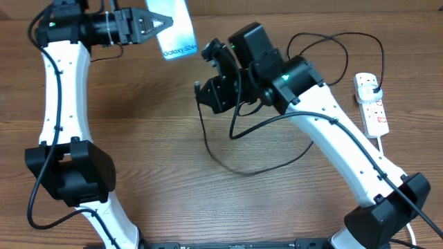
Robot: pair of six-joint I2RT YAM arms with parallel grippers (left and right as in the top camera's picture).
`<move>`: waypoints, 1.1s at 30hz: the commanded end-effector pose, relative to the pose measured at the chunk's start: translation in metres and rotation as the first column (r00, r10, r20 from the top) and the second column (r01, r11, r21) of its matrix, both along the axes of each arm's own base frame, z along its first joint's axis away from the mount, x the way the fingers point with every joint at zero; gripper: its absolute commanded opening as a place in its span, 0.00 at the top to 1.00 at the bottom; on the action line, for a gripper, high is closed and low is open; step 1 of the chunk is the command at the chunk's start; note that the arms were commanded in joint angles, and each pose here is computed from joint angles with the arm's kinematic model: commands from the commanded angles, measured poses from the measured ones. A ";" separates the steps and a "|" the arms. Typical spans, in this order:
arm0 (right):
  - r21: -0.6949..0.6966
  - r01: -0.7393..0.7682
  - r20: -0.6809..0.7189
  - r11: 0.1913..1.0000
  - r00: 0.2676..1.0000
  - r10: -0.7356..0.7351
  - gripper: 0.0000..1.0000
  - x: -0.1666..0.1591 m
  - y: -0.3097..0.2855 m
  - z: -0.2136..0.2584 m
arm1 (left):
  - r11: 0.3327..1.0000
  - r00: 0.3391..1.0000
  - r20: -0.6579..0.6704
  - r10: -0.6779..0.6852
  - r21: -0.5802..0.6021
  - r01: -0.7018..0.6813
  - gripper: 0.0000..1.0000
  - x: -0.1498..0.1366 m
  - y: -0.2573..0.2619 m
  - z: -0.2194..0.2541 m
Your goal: Plug charger to phone and switch on socket
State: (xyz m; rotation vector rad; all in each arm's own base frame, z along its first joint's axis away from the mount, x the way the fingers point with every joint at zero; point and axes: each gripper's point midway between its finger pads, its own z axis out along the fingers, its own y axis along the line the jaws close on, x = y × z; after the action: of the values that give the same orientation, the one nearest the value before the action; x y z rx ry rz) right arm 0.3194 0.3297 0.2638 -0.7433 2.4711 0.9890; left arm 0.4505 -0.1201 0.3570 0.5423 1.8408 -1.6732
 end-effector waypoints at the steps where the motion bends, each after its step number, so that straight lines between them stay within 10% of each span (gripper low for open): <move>1: 0.005 -0.024 0.044 1.000 0.999 0.024 0.96 -0.006 0.009 0.009 | 0.998 0.997 0.046 -0.062 -0.032 0.063 0.96 -0.010 -0.013 0.011; 9: -0.104 0.098 0.019 0.990 0.995 -0.097 0.93 0.002 -0.005 -0.012 | 0.986 0.995 -0.013 0.101 0.134 -0.099 0.96 0.017 -0.005 -0.018; 14: -0.208 0.275 -0.005 0.939 0.959 -0.282 0.48 0.020 -0.022 -0.036 | 0.812 0.859 -0.167 0.483 0.454 -0.368 0.96 0.052 0.042 -0.079; 19: -0.245 0.327 -0.035 0.913 0.938 -0.345 0.31 0.033 -0.018 -0.059 | 0.607 0.693 -0.177 0.699 0.660 -0.443 0.96 0.054 0.085 -0.117; 30: -0.367 0.261 -0.078 0.893 0.948 -0.310 0.20 0.091 0.021 -0.112 | 0.554 0.651 -0.164 0.741 0.697 -0.455 0.96 0.053 0.099 -0.124; 33: -0.375 0.291 -0.040 0.880 0.943 -0.329 0.31 0.108 0.027 -0.135 | 0.546 0.631 -0.178 0.755 0.704 -0.454 0.96 0.051 0.104 -0.126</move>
State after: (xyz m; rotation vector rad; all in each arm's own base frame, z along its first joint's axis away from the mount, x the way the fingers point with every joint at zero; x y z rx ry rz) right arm 0.4117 0.3531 0.1550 -0.3685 2.7975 0.5379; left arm 0.5009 -0.0238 0.2265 -0.3120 2.5403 -0.7145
